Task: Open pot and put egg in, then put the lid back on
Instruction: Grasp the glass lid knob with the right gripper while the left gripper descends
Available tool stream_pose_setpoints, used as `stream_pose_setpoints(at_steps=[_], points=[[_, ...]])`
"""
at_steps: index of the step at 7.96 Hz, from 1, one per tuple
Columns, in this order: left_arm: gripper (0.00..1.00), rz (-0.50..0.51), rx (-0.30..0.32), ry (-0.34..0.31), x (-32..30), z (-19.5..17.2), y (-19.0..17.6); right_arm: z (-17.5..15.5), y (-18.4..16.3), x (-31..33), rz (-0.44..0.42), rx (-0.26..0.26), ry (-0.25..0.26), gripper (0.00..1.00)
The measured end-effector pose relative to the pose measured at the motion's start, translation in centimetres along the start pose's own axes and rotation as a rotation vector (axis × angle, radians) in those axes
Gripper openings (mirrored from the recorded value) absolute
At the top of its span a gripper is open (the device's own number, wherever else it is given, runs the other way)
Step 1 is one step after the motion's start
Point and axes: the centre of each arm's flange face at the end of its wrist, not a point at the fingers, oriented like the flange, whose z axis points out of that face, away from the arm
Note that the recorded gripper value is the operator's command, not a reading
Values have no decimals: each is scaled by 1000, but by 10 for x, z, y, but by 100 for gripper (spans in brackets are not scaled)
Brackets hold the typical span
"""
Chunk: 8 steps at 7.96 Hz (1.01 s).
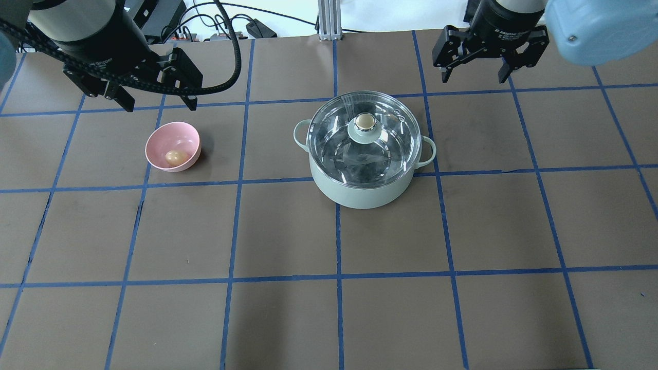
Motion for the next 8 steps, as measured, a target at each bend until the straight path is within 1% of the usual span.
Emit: stream_pose_setpoints(at_steps=[3, 5, 7, 8], points=[[100, -3, 0, -1, -3, 1, -1, 0, 0, 0, 0, 1, 0, 100], [100, -29, -9, -4, -22, 6, -8, 1, -3, -4, 8, 14, -11, 100], [100, -99, -37, -9, -58, 33, -32, 11, -12, -30, 60, 45, -28, 100], [100, -143, -21, -14, -74, 52, -52, 23, -12, -58, 67, 51, -32, 100]])
